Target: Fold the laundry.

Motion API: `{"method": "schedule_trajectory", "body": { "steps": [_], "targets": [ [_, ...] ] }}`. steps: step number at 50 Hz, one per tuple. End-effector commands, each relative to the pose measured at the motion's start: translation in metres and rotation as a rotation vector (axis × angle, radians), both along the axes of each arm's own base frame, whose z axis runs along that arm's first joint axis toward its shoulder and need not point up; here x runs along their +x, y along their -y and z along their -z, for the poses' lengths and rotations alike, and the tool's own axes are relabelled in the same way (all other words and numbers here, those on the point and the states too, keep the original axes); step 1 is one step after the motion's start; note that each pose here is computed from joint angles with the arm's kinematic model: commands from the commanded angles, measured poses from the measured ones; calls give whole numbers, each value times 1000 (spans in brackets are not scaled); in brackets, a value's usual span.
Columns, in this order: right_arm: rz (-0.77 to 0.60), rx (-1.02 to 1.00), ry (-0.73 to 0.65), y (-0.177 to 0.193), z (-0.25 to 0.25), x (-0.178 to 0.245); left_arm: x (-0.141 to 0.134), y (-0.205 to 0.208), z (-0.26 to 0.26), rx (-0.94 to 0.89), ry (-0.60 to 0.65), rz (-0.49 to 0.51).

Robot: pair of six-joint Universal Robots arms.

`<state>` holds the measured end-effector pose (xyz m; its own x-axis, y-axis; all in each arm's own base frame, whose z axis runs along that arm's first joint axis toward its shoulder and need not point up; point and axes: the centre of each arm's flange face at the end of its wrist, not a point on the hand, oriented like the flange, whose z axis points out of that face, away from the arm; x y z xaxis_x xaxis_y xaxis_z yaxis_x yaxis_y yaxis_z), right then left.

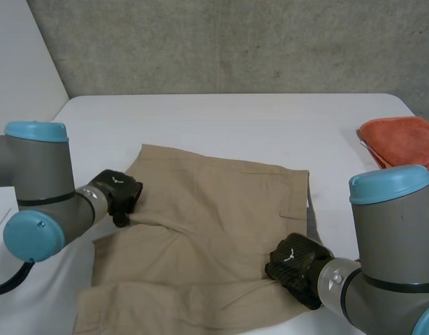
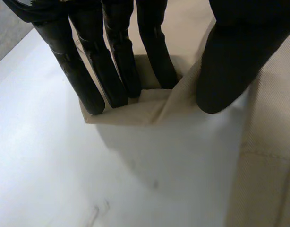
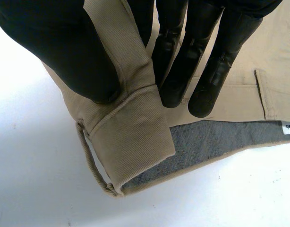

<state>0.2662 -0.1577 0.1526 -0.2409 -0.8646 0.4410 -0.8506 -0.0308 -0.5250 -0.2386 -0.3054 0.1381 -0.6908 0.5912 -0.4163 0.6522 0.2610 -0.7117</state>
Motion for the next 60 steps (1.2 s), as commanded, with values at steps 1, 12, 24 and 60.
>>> {"method": "schedule_trajectory", "body": {
  "steps": [1,12,24,60],
  "targets": [
    [-1,0,0,-1,0,0,5,-4,0,0,-8,-24],
    [0,-3,3,0,0,0,8,-11,-46,-175,-64,-29],
    [46,-10,45,7,-5,0,23,-80,-89,-236,-119,-16],
    [121,-25,93,13,-7,-2,34,-148,-19,69,-87,7]
  ]
}}
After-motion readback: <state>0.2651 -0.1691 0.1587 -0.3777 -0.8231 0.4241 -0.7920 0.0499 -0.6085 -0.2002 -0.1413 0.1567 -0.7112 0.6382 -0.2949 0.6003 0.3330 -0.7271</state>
